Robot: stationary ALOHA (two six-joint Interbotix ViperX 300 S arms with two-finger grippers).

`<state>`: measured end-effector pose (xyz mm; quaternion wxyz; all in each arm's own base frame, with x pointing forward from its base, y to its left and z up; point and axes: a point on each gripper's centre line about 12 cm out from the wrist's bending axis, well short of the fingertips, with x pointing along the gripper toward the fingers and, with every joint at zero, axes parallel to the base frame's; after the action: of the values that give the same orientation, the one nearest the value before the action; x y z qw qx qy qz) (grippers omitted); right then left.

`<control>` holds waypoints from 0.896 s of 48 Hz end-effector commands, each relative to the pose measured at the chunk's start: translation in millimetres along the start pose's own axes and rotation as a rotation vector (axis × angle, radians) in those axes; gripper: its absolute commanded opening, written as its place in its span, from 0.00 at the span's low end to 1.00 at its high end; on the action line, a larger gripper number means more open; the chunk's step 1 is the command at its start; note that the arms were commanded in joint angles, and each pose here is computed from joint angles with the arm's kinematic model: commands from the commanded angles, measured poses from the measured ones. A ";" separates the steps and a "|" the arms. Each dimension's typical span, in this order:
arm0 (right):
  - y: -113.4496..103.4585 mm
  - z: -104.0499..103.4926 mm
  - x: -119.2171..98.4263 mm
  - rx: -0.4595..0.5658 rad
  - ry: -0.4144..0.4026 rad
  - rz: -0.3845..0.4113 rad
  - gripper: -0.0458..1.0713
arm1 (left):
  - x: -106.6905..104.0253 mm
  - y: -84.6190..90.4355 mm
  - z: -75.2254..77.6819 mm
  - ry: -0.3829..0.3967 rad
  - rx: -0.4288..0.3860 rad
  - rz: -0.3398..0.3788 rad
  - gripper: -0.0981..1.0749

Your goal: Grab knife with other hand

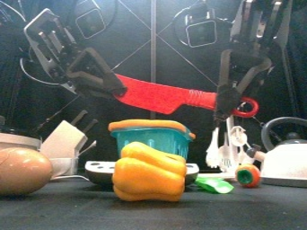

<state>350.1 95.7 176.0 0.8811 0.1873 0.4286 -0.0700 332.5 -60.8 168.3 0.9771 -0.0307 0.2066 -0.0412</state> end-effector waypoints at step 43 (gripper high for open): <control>2.3 21.9 -16.2 -0.189 -0.122 -0.009 0.22 | -7.1 -33.0 -4.1 -0.005 0.033 -0.091 0.49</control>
<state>352.6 90.7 185.1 0.9088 0.0954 0.4032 -0.0493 320.3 -88.6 162.2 0.9724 -0.0218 0.2169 -0.0829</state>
